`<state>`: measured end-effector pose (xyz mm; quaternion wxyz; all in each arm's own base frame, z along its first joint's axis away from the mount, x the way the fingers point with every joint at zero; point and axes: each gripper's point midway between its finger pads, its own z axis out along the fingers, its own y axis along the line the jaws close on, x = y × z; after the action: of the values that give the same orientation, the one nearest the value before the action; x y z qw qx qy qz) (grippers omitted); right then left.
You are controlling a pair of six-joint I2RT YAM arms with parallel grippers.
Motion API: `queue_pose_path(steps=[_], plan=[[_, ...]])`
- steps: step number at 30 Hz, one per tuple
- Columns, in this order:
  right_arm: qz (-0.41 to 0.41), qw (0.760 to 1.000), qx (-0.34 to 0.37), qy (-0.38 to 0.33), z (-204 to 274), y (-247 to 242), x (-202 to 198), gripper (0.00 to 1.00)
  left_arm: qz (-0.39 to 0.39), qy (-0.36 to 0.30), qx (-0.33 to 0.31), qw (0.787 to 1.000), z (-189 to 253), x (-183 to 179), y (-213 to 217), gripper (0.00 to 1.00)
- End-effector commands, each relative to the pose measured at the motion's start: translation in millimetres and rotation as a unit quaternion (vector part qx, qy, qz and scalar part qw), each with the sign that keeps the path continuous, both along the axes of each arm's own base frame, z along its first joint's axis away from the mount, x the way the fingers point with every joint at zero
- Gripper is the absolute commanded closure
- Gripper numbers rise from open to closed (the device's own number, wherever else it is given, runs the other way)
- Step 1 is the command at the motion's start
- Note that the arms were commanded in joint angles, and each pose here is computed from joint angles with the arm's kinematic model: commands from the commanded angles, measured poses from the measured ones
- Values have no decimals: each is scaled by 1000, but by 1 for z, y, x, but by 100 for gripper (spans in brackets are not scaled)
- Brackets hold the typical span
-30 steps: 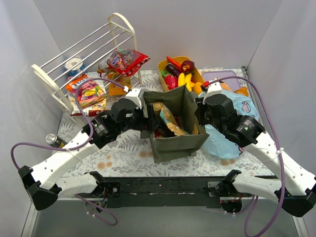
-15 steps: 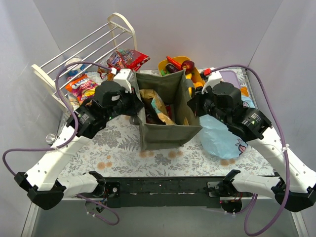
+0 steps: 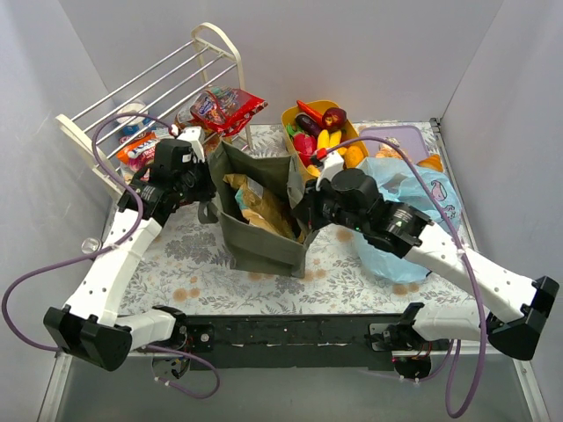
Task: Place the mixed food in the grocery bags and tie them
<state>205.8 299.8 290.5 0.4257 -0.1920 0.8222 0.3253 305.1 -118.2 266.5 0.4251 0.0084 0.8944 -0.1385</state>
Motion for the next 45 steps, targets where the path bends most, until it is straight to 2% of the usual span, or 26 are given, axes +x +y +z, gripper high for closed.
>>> queue_pose_path(steps=[1, 10, 11, 12, 13, 14, 15, 17, 19, 22, 27, 30, 31, 33, 34, 35, 38, 40, 43, 44, 45], plan=[[37, 996, 81, -18, 34, 48, -8, 99, 70, -115, 60, 989, 63, 38, 38, 100], [71, 994, 76, -25, 38, 92, -3, 99, 130, -118, 127, 976, 64, 50, 79, 100], [73, 994, 71, -28, 39, 91, -3, 81, 127, -125, 126, 976, 69, 49, 78, 88], [75, 994, 67, -30, 40, 91, -3, 65, 121, -132, 123, 976, 72, 48, 76, 59], [77, 995, 51, -39, 40, 85, -3, 49, 109, -144, 124, 976, 77, 49, 74, 43], [76, 995, 48, -47, 47, 81, -3, 27, 87, -156, 108, 978, 84, 45, 66, 33], [74, 995, 41, -56, 50, 75, -3, 21, 74, -165, 102, 978, 88, 43, 62, 19], [38, 996, 11, -76, 57, 48, 2, 13, 36, -199, 86, 976, 103, 34, 50, 14], [-13, 996, -9, -92, 66, 11, 9, 10, 29, -236, 72, 969, 122, 26, 47, 13], [-64, 994, -10, -93, 73, -39, 28, 9, 26, -281, 52, 958, 151, 14, 46, 13], [-138, 986, -69, -63, 36, -113, 69, 9, -36, -307, -2, 951, 189, 14, 5, 12], [-177, 977, -113, -36, 8, -144, 95, 6, -80, -304, -5, 949, 193, 17, -49, 11], [-196, 971, -134, -24, -6, -158, 105, 6, -101, -294, -1, 951, 185, 18, -79, 11], [-214, 965, -152, -6, -19, -169, 108, 6, -130, -295, -25, 946, 198, 18, -108, 9], [-213, 965, -154, 5, -26, -172, 106, 6, -179, -289, -52, 939, 200, 11, -131, 8], [-209, 966, -150, 9, -28, -170, 103, 7, -194, -271, -58, 941, 189, 21, -147, 7], [-189, 971, -141, 30, -48, -166, 87, 8, -269, -250, -105, 924, 185, 19, -187, 5], [-184, 970, -150, 48, -62, -169, 78, 9, -285, -238, -113, 922, 175, 21, -198, 4], [-175, 969, -159, 72, -79, -169, 70, 18, -303, -221, -124, 919, 150, 23, -211, 4], [-169, 970, -156, 80, -86, -166, 67, 39, -314, -214, -135, 915, 146, 20, -216, 4], [-155, 975, -137, 87, -85, -159, 63, 53, -320, -212, -143, 912, 144, 19, -219, 3]])
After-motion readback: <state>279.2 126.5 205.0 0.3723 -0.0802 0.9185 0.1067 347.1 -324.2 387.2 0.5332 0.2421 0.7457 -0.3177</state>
